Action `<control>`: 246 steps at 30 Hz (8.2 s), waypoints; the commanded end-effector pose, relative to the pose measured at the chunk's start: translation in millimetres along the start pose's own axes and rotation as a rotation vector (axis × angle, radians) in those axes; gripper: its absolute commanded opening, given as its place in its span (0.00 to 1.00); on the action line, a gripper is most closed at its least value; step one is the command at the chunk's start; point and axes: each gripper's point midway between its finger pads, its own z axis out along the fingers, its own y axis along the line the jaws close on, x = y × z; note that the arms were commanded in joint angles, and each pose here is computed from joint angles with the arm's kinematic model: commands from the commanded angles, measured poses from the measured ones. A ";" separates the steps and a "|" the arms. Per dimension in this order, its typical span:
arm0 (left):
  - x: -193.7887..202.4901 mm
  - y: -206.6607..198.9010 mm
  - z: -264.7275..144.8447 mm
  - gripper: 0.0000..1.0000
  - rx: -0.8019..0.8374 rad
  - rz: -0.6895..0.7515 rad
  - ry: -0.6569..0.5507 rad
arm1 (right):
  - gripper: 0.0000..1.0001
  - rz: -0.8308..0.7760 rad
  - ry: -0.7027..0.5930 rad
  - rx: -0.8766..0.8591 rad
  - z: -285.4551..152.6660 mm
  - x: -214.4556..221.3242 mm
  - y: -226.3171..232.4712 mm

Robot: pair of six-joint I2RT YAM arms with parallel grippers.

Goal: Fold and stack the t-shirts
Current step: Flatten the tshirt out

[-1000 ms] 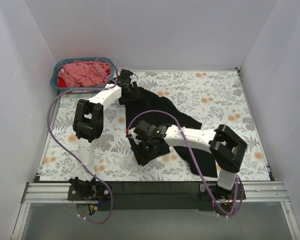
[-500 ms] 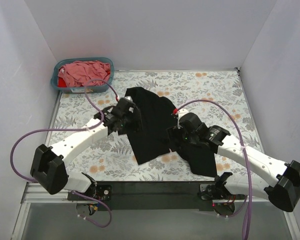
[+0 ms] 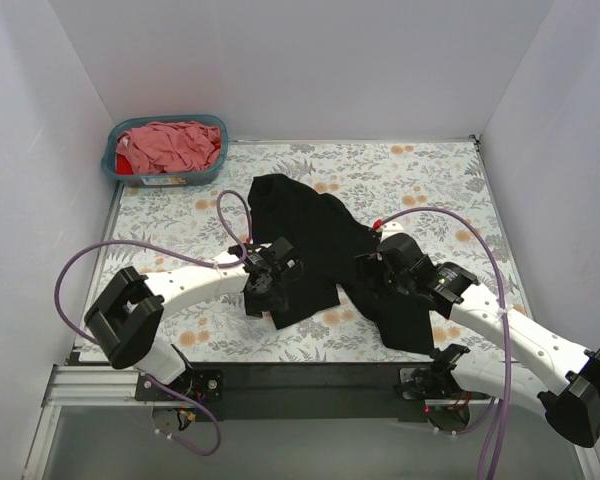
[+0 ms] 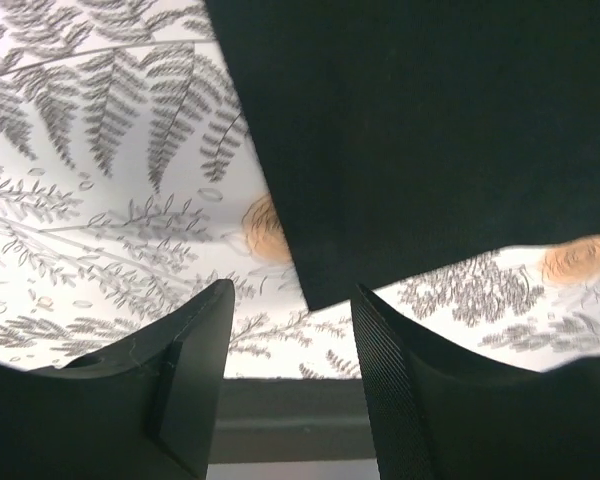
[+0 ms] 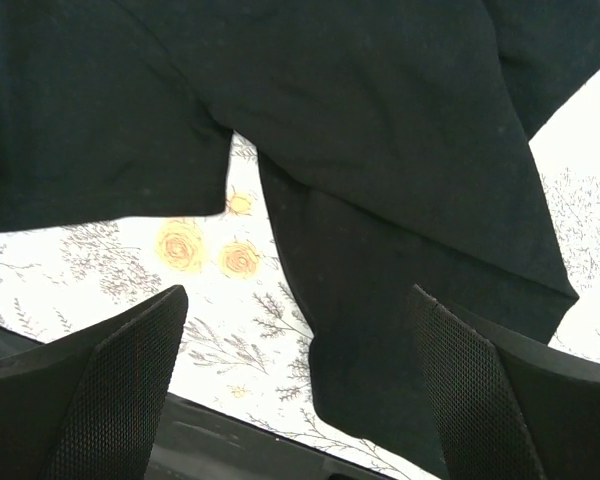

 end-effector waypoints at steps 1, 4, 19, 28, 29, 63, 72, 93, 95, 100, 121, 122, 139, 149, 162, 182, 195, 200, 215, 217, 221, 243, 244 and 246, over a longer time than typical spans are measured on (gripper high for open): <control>-8.9 -15.1 0.8 0.49 -0.006 -0.020 -0.032 | 0.97 0.000 -0.020 0.019 0.4 -0.2 -5.8; -5.5 -18.8 8.0 0.47 -0.018 -0.010 -0.020 | 0.97 -0.003 -0.038 0.026 -1.9 -1.8 -9.3; 14.6 -12.1 29.0 0.45 -0.081 0.010 0.055 | 0.97 -0.015 -0.044 0.050 -1.6 1.8 -18.2; 23.6 -6.5 37.0 0.04 -0.095 0.014 0.088 | 0.96 0.015 -0.020 0.111 3.6 7.7 -32.8; 21.0 -5.9 35.1 0.00 -0.099 0.017 0.076 | 0.96 0.025 -0.012 0.124 4.5 8.8 -35.9; -83.2 20.5 -3.3 0.00 0.079 0.001 -0.102 | 0.59 0.461 0.578 0.179 10.2 130.3 -81.7; -99.7 28.2 -9.2 0.00 0.076 -0.010 -0.129 | 0.49 0.418 0.657 0.240 20.4 139.1 -77.4; -261.1 101.4 -98.2 0.00 0.107 -0.320 -0.405 | 0.01 0.150 -0.037 0.865 -28.6 -190.6 -216.9; -270.9 102.9 -123.1 0.00 0.119 -0.336 -0.472 | 0.01 0.162 -0.093 0.843 -43.1 -202.2 -211.7; -243.4 119.7 -177.6 0.00 0.139 -0.393 -0.647 | 0.01 0.180 -0.066 0.607 -52.6 -144.5 -173.1; -108.7 148.8 -109.0 0.00 0.109 -0.471 -0.462 | 0.39 0.319 0.224 -0.076 -16.4 -10.7 -53.3; -107.8 149.3 -107.5 0.00 0.106 -0.476 -0.458 | 0.39 0.316 0.174 -0.081 -7.2 -22.1 -54.8; -110.8 140.0 -88.1 0.00 0.129 -0.456 -0.394 | 0.22 0.396 0.142 0.122 125.9 -30.2 -126.2; -141.7 131.8 -62.7 0.00 0.116 -0.432 -0.356 | 0.24 0.488 0.075 0.183 204.2 -114.2 -202.1; -155.3 100.4 -40.8 0.00 0.233 -0.369 -0.229 | 0.52 0.382 -0.038 0.285 181.0 -231.4 -249.6; -88.3 102.1 -45.8 0.00 0.304 -0.358 -0.168 | 0.61 0.700 0.074 0.477 60.8 -13.7 -217.3; -79.5 102.9 -41.1 0.00 0.307 -0.374 -0.151 | 0.54 0.677 0.108 0.525 84.1 0.5 -236.8; -79.3 103.5 -40.9 0.00 0.303 -0.373 -0.152 | 0.53 0.685 0.158 0.554 84.8 24.3 -235.7; -83.7 103.4 -44.7 0.00 0.300 -0.367 -0.161 | 0.53 0.647 0.229 0.590 66.0 30.7 -235.1; -83.9 103.3 -45.5 0.00 0.300 -0.367 -0.161 | 0.53 0.651 0.237 0.577 66.1 33.9 -231.7; -84.5 103.2 -46.4 0.00 0.302 -0.363 -0.167 | 0.53 0.660 0.247 0.563 67.2 39.0 -227.8; -89.8 108.0 -43.6 0.00 0.270 -0.384 -0.182 | 0.01 0.706 0.309 0.499 74.6 59.7 -210.3; -96.3 109.6 -44.3 0.00 0.256 -0.389 -0.198 | 0.01 0.702 0.284 0.495 73.9 48.8 -212.4; -110.4 110.4 -48.4 0.00 0.241 -0.394 -0.230 | 0.01 0.687 0.254 0.503 67.9 32.8 -216.4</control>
